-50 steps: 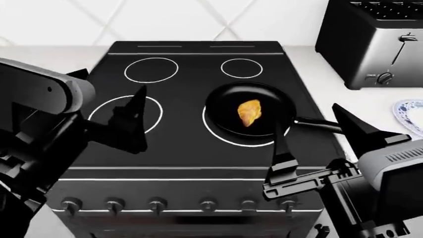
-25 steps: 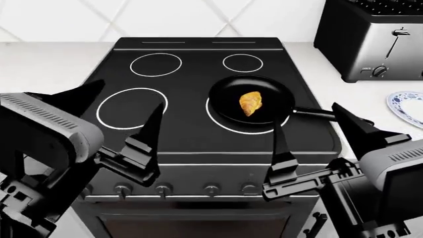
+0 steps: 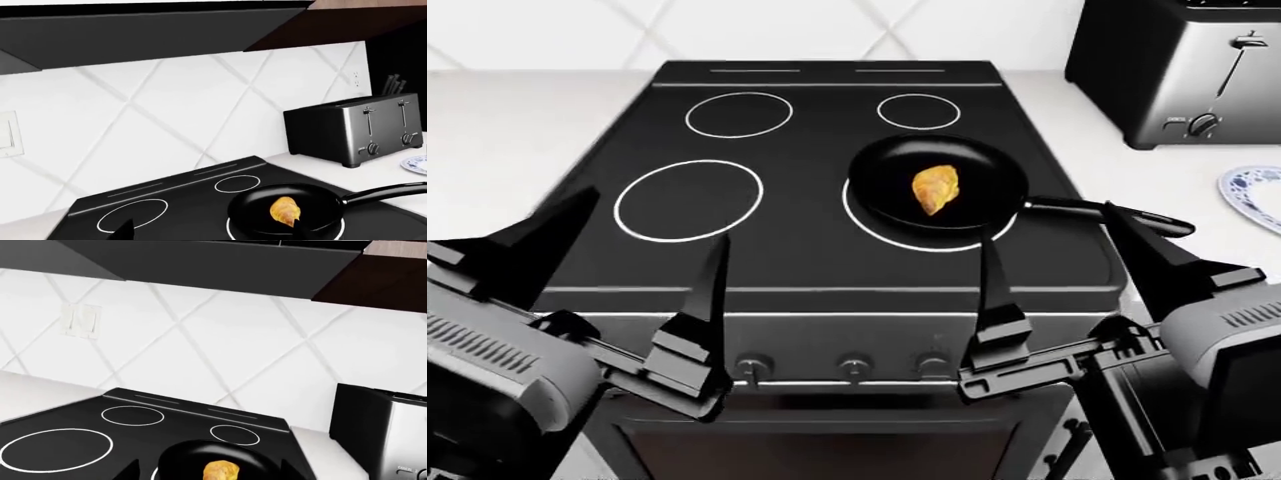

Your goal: Pick the croissant and place it on the pan. Then turn on the stove to warm the croissant.

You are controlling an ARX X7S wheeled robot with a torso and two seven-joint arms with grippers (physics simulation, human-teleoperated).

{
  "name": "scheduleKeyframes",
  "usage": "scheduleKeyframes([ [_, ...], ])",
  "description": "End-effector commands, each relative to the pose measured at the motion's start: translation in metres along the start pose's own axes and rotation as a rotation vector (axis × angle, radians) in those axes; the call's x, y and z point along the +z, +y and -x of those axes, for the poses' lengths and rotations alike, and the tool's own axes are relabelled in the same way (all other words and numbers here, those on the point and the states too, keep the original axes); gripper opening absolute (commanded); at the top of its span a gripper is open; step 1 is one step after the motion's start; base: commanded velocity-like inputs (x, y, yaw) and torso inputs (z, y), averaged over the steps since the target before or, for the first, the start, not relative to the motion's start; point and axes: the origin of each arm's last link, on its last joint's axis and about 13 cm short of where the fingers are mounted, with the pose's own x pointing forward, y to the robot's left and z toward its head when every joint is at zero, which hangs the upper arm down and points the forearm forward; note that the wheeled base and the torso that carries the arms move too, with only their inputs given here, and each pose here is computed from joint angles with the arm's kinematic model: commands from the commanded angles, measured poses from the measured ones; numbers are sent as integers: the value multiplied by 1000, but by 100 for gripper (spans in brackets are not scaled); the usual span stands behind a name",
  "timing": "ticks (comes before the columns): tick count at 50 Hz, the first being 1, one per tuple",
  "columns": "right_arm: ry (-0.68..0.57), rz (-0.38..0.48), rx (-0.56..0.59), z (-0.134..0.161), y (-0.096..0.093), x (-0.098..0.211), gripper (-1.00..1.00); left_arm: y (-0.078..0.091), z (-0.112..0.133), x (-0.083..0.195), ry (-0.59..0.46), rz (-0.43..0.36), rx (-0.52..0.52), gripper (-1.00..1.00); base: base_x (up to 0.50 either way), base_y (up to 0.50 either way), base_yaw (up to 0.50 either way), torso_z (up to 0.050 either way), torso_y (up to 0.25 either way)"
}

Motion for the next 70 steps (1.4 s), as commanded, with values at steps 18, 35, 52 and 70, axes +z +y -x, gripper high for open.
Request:
scheduleKeyframes([
  [18, -2, 19, 9, 3, 1, -2, 100, -4, 7, 0, -5, -10, -2, 100, 0, 149, 0, -50, 0],
  [35, -2, -7, 6, 3, 0, -2, 100, -4, 7, -1, -2, -14, -4, 100, 0, 203, 0, -50, 0],
  [52, 2, -14, 6, 3, 1, -3, 100, -3, 7, -2, 1, -14, -3, 100, 0, 0, 0, -50, 0],
  [70, 7, 29, -10, 3, 6, -5, 100, -2, 8, -6, 2, 13, -1, 100, 0, 0, 0, -50, 0],
])
